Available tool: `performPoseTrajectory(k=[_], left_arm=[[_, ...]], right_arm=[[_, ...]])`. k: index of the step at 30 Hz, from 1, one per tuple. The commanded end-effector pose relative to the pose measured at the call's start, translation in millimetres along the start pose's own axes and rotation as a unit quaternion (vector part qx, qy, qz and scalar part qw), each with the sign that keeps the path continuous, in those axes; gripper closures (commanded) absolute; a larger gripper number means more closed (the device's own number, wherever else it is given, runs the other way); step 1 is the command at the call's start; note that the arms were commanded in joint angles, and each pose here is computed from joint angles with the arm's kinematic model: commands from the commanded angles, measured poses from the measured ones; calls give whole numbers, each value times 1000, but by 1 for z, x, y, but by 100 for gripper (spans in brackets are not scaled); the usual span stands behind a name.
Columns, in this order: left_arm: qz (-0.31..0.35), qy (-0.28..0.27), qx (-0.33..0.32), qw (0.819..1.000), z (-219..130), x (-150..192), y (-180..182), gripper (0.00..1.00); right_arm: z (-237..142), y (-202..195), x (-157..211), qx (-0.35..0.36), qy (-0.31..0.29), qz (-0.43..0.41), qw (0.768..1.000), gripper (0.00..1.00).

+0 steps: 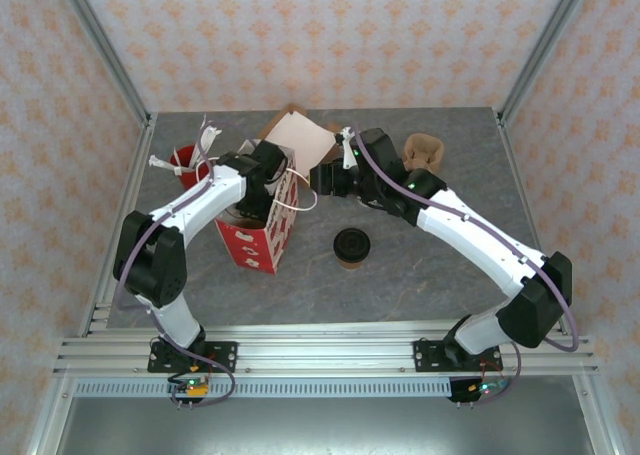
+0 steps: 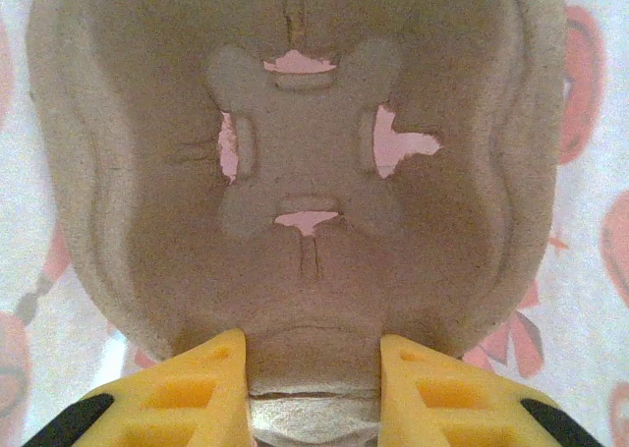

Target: Pack the takeout coffee

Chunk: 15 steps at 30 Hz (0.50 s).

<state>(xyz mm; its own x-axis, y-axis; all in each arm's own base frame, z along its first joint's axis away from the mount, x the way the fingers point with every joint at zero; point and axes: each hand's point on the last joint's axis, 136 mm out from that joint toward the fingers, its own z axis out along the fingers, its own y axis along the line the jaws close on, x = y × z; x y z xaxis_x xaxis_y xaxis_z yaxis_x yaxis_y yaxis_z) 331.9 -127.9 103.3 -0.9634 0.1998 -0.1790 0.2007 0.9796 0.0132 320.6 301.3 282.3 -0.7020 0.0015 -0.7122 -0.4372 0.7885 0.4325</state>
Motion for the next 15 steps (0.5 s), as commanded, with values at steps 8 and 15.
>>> performPoseTrajectory(k=[8, 15], left_arm=[[-26, 2, -11, 1000, 27, -3, 5, 66], [-38, 7, -12, 999, 42, -1, 5, 63]], right_arm=[[-6, -3, 1, 12, -3, -8, 1000, 35], [-5, -4, 3, 13, 1, -4, 1000, 34]])
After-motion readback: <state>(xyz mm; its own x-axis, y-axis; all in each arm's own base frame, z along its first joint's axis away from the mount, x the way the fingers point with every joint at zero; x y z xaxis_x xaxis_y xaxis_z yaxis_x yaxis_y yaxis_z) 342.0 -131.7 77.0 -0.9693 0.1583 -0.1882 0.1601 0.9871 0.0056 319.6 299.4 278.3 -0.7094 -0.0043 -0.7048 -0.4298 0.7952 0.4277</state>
